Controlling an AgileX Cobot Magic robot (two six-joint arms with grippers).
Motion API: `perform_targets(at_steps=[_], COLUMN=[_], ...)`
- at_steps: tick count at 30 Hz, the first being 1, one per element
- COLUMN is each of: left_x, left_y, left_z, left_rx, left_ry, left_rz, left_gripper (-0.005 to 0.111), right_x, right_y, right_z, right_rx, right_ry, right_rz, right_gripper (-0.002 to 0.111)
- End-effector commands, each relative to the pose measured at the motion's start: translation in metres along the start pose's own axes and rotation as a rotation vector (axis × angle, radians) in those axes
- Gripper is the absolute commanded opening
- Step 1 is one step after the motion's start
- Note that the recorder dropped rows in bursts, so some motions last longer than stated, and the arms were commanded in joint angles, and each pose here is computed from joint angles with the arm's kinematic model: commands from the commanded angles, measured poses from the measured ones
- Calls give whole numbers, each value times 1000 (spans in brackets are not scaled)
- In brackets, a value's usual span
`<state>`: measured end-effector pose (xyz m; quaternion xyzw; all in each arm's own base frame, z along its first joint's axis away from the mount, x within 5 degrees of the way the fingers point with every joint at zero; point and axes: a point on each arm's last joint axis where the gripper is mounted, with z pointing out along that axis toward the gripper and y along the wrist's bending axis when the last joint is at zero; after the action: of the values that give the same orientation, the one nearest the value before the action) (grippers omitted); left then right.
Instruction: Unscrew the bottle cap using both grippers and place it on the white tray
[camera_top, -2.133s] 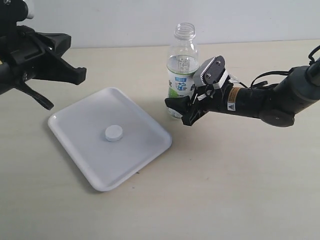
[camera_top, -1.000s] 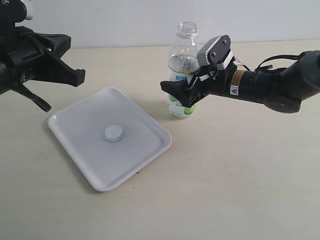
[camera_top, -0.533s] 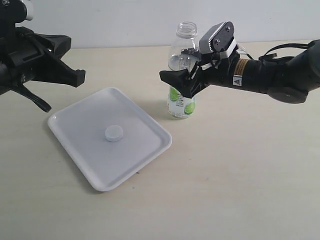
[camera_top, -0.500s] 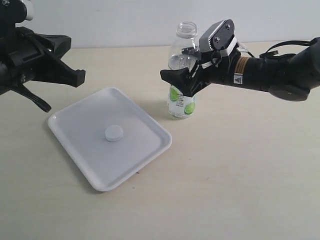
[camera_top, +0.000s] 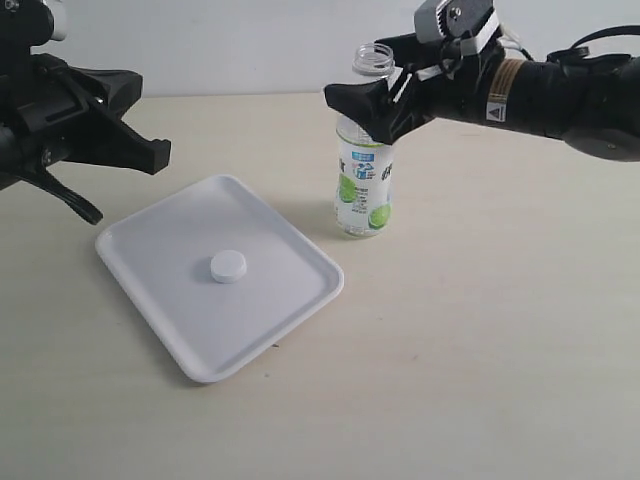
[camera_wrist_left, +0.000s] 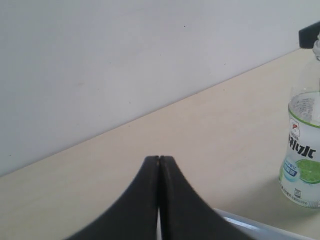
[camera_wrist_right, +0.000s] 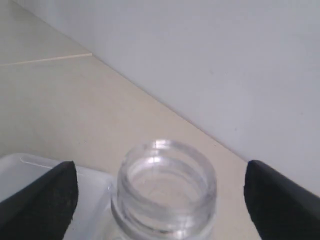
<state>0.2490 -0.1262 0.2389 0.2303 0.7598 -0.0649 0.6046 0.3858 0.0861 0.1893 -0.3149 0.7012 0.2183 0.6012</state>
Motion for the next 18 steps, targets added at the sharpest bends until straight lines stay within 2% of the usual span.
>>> perform_targets(at_steps=[1, 13, 18], left_x=[-1, 0, -1], left_y=[0, 0, 0], left_z=[-1, -1, -1], left_rx=[0, 2, -3], left_ry=[-7, -1, -14], left_rz=[-4, -10, -30], left_gripper=[0, 0, 0], right_x=[-25, -79, -101], right_y=[1, 8, 12], right_z=[-8, -32, -48], right_rx=[9, 34, 62], right_ry=[-50, -158, -139], right_rz=[-10, -15, 90], right_gripper=[85, 85, 85])
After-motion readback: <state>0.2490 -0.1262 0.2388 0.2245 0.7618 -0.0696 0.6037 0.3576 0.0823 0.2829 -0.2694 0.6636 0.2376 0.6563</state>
